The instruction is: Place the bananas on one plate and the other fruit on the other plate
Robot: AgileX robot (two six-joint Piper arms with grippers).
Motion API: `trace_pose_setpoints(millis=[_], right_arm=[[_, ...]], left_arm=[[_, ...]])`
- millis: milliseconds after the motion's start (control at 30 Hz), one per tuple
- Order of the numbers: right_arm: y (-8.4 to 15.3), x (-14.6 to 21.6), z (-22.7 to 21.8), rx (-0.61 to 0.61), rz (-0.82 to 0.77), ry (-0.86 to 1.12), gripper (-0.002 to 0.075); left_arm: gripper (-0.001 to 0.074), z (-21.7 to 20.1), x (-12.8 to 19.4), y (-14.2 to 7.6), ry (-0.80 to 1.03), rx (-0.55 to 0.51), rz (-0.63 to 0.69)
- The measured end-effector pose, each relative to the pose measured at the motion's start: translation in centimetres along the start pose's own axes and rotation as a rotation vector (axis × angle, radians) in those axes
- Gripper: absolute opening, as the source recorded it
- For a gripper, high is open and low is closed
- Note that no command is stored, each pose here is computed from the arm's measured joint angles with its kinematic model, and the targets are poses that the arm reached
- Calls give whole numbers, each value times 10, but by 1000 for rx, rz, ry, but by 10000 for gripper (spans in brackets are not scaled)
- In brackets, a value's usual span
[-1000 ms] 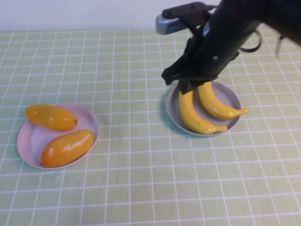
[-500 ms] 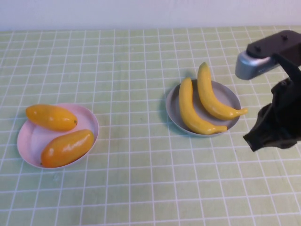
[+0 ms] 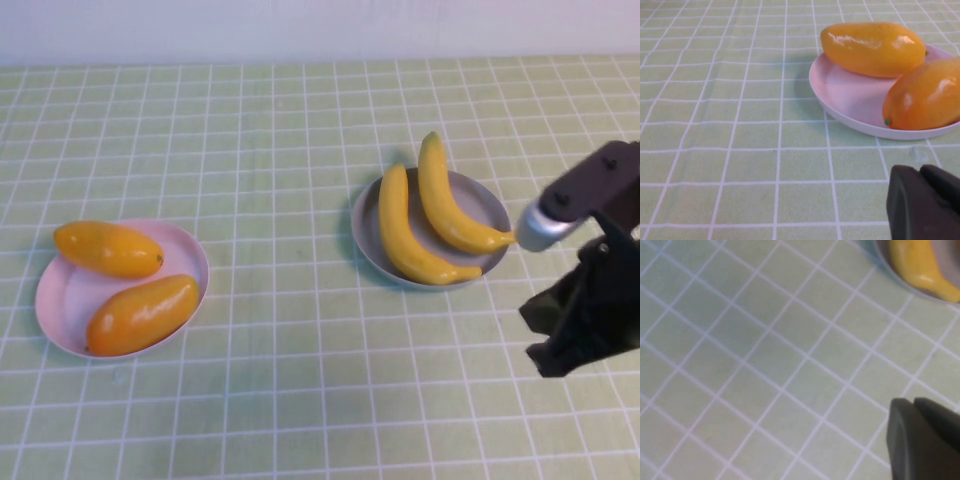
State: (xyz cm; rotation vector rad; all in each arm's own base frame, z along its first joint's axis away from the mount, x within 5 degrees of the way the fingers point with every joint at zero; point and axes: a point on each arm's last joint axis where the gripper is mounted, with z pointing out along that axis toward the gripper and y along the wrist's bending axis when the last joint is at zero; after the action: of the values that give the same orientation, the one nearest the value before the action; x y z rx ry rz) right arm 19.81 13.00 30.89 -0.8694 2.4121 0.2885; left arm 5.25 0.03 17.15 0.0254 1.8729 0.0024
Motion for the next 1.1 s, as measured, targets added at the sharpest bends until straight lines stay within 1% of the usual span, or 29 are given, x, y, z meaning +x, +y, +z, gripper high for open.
trace_pose_setpoints(millis=[133,300,400,500,600,700,867,1000,1100], right_arm=[[-22,45,6,101,93,-115,-15],[-40,104,-3,269,284,-340,-15],[-40,140,-12,379,386,-505,-15],[-33,168,-16,464,418,-636,-15],[-24,195,-11,508,423,-725,-15],[-17,212,-4,522,429,-788,-15],[-12,220,-8,557,413,-848,-15],[-7,224,-8,557,379,-838,-15],[-5,228,-3,528,383,-769,-15]], left_arm=[[3,0,0,0,0,0,0],[3,0,0,0,0,0,0],[3,0,0,0,0,0,0],[3,0,0,0,0,0,0],[3,0,0,0,0,0,0],[3,0,0,0,0,0,0],[3,0,0,0,0,0,0],[3,0,0,0,0,0,0],[3,0,0,0,0,0,0]])
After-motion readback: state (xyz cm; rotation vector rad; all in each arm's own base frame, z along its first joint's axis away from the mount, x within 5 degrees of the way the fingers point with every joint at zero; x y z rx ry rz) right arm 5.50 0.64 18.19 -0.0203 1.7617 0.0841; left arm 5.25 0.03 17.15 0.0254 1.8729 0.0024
